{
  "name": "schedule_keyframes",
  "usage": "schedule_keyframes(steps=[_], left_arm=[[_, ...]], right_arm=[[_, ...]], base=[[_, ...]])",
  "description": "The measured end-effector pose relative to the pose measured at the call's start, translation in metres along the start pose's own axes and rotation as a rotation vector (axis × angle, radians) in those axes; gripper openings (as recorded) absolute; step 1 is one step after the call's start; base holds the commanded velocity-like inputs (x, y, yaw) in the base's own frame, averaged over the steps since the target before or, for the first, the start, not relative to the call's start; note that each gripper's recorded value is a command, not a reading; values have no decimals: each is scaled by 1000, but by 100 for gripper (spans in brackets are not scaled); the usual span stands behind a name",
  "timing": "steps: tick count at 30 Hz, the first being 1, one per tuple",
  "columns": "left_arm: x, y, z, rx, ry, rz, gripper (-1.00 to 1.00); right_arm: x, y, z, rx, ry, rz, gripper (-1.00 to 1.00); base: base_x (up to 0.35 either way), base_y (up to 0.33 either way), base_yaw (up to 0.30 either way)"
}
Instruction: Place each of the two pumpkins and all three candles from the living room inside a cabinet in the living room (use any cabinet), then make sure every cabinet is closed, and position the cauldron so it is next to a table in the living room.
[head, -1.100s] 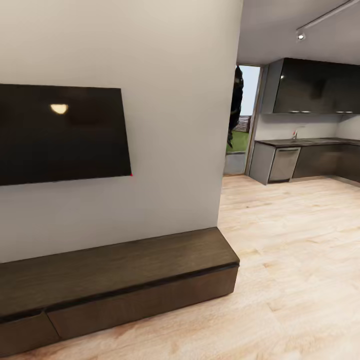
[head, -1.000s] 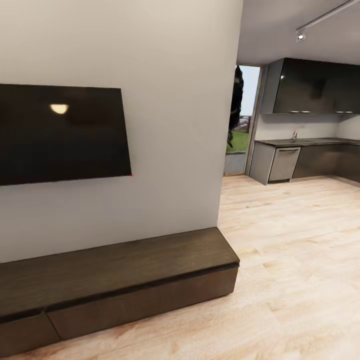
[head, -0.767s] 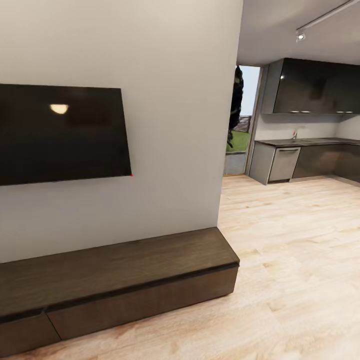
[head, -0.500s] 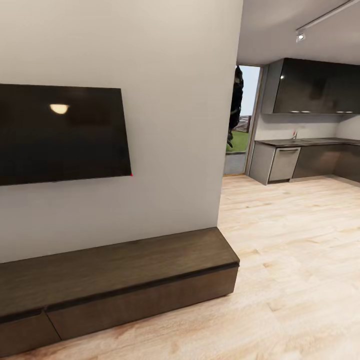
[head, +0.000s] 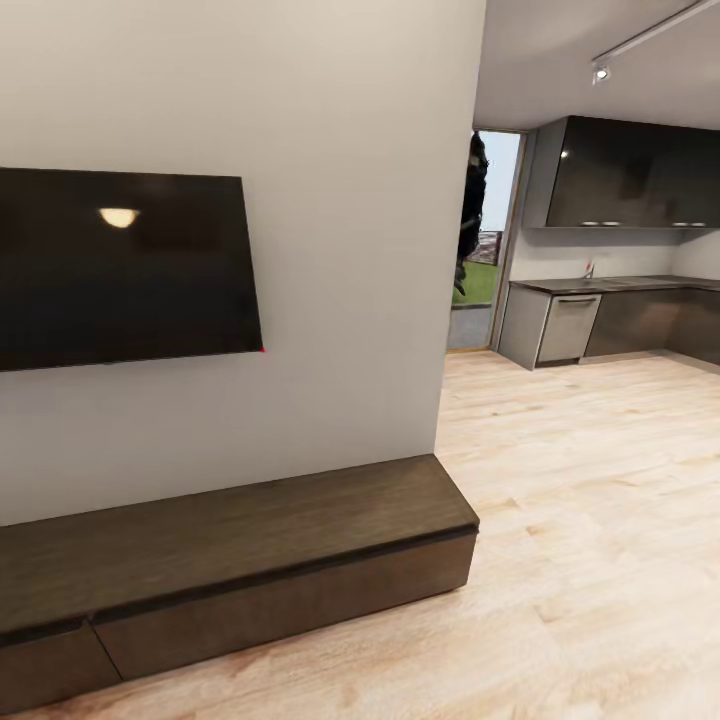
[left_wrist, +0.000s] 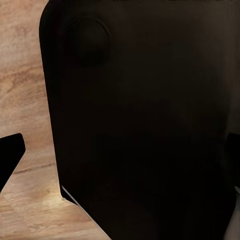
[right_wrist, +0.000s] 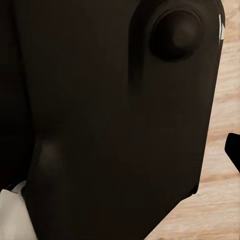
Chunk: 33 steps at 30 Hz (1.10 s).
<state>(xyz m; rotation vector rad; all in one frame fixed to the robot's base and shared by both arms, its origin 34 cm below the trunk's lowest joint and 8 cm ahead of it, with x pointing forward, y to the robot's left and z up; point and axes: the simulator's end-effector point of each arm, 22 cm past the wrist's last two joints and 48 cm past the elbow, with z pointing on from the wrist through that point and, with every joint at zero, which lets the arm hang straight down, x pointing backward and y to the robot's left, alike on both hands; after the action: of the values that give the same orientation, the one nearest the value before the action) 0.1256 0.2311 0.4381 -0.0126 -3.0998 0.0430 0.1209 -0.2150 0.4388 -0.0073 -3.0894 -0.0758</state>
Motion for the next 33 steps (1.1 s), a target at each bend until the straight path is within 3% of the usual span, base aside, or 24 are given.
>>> schedule_keyframes(steps=[13,25,33], left_arm=[[1,0,0,0,1,2,100],[6,1,0,-1,14,2,100],[-2,1,0,-1,-32,6,100]], right_arm=[[2,1,0,-1,6,-18,100],[8,3,0,-3,24,-18,100],[12,2,0,-1,34,-18,100]], base=[[-94,-201,74],[-36,-24,189],[-1,0,182]])
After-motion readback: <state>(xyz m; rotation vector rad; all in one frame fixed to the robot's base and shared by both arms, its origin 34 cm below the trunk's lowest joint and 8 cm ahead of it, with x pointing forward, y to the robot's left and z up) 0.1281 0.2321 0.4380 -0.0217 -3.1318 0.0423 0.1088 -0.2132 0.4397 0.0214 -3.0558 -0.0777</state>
